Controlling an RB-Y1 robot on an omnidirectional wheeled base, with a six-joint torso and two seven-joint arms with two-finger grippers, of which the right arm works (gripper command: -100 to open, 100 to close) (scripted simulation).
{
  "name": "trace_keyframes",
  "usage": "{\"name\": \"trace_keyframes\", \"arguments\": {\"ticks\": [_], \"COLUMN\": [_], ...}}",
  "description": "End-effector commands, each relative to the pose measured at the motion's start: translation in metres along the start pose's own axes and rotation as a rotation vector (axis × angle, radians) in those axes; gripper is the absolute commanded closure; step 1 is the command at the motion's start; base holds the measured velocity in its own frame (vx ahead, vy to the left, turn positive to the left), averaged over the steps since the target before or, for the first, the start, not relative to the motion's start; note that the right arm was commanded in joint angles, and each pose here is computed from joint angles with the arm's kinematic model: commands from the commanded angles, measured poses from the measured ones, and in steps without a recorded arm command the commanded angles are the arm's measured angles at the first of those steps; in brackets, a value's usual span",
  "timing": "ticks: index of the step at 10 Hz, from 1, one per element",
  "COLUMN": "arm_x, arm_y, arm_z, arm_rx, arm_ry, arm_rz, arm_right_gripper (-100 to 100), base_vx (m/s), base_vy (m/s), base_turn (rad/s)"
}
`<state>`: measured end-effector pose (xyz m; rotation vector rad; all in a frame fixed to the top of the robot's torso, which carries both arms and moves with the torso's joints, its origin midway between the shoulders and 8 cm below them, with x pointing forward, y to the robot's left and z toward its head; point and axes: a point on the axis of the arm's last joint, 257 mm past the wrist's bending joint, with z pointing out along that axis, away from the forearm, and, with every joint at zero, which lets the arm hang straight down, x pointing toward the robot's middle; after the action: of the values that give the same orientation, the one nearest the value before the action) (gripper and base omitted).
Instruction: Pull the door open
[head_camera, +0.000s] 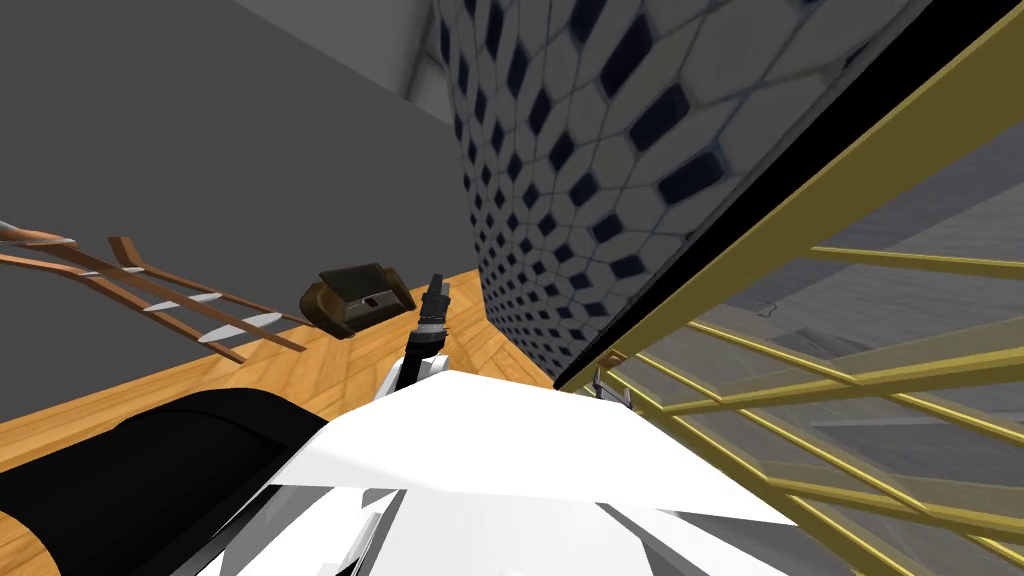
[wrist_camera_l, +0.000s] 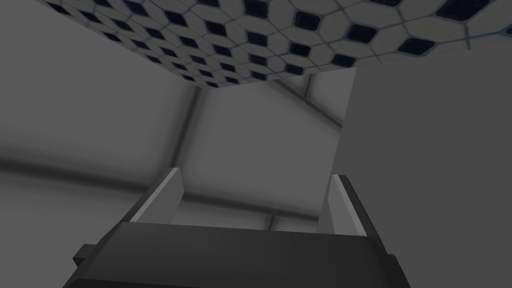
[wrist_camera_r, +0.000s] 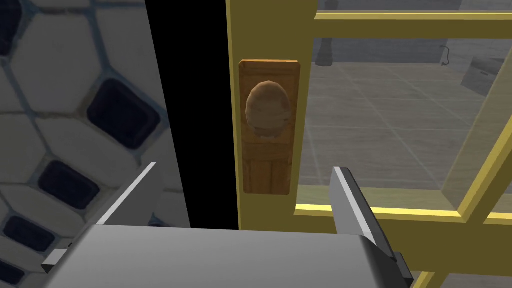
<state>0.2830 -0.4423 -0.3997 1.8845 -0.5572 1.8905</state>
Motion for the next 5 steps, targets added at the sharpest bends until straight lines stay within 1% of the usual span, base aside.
{"name": "trace_keyframes", "arguments": {"ticks": [1,5], "arm_x": [-0.001,-0.003], "arm_y": [0.009,0.034], "arm_z": [0.0023,0.0093], "arm_rx": [0.002,0.005], "arm_ry": [-0.001,-0.003], "arm_rz": [0.002,0.001], "arm_right_gripper": [-100,-100], "base_vx": [0.097,0.094], "base_vy": [0.009,-0.003], "base_turn": [-0.009,-0.006]}}
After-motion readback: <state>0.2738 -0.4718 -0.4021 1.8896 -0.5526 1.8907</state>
